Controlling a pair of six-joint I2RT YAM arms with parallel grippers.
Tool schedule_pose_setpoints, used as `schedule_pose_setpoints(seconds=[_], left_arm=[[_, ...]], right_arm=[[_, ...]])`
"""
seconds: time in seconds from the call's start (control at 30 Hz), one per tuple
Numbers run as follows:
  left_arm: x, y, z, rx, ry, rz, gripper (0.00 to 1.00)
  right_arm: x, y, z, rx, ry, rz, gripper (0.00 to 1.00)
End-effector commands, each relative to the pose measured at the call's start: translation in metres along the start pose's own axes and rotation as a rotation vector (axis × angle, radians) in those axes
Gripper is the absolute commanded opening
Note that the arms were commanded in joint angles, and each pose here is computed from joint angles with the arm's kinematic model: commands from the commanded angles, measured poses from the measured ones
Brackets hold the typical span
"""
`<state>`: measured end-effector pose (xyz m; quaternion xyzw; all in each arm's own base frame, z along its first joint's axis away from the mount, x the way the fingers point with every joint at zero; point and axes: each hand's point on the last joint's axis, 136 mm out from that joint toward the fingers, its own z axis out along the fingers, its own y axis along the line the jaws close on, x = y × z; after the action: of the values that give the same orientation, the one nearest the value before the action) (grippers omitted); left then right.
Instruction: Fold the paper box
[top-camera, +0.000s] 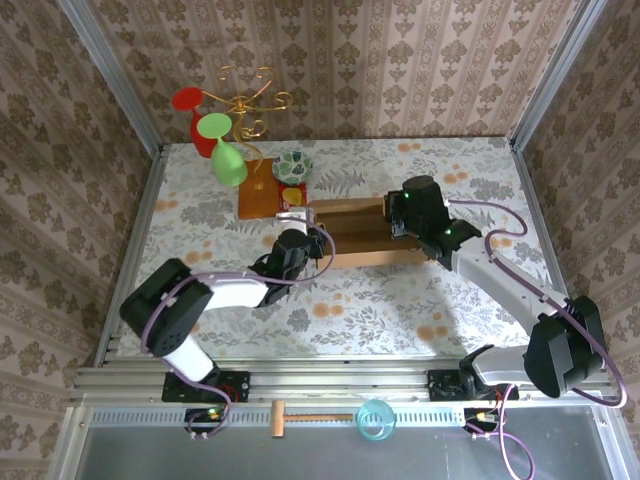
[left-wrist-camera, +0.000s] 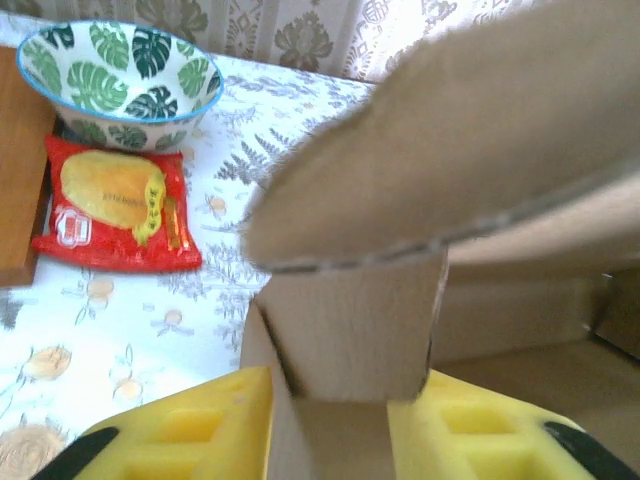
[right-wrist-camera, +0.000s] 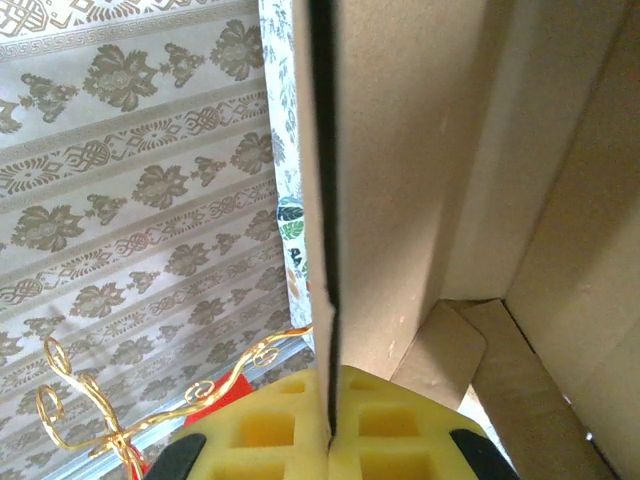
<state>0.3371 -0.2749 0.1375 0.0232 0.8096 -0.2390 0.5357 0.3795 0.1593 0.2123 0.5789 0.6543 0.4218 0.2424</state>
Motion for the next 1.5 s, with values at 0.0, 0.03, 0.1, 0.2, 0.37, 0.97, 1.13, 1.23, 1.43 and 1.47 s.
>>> schedule_pose_setpoints(seconds=[0.0,0.03,0.1,0.2,0.37,0.97,1.13,1.23,1.43,1.47], left_arm=[[0.001,-0.011,-0.028,0.091,0.085,-0.159,0.39],[0.001,-0.015,-0.037,0.116,0.115,-0.177,0.39],[0.004,-0.02,-0.052,0.149,0.176,-0.218,0.39],[0.011,-0.018,-0.075,0.163,0.238,-0.292,0.38],[0.004,0.001,-0.1,0.083,0.283,-0.365,0.36],[0.002,-0.008,-0.031,0.085,0.519,-0.439,0.43],[0.009,-0.012,-0.023,0.096,0.546,-0.441,0.43],[0.022,-0.009,-0.022,0.081,0.59,-0.44,0.4],[0.04,0.0,-0.023,0.051,0.639,-0.423,0.41],[0.041,0.001,-0.023,0.049,0.641,-0.417,0.41]], right_arm=[[-0.011,-0.04,0.001,0.089,-0.033,-0.026,0.0],[-0.013,-0.044,-0.001,0.088,-0.038,-0.029,0.0],[-0.017,-0.049,-0.004,0.082,-0.041,-0.037,0.0],[-0.019,-0.061,-0.007,0.102,-0.026,-0.049,0.0],[-0.017,-0.08,-0.011,0.123,0.01,-0.081,0.0],[-0.028,-0.132,-0.012,0.174,0.055,-0.162,0.0],[-0.028,-0.144,-0.012,0.221,0.069,-0.171,0.0],[-0.025,-0.152,-0.01,0.258,0.091,-0.172,0.0],[-0.028,-0.171,-0.01,0.332,0.096,-0.191,0.0],[-0.029,-0.174,-0.009,0.343,0.1,-0.2,0.0]])
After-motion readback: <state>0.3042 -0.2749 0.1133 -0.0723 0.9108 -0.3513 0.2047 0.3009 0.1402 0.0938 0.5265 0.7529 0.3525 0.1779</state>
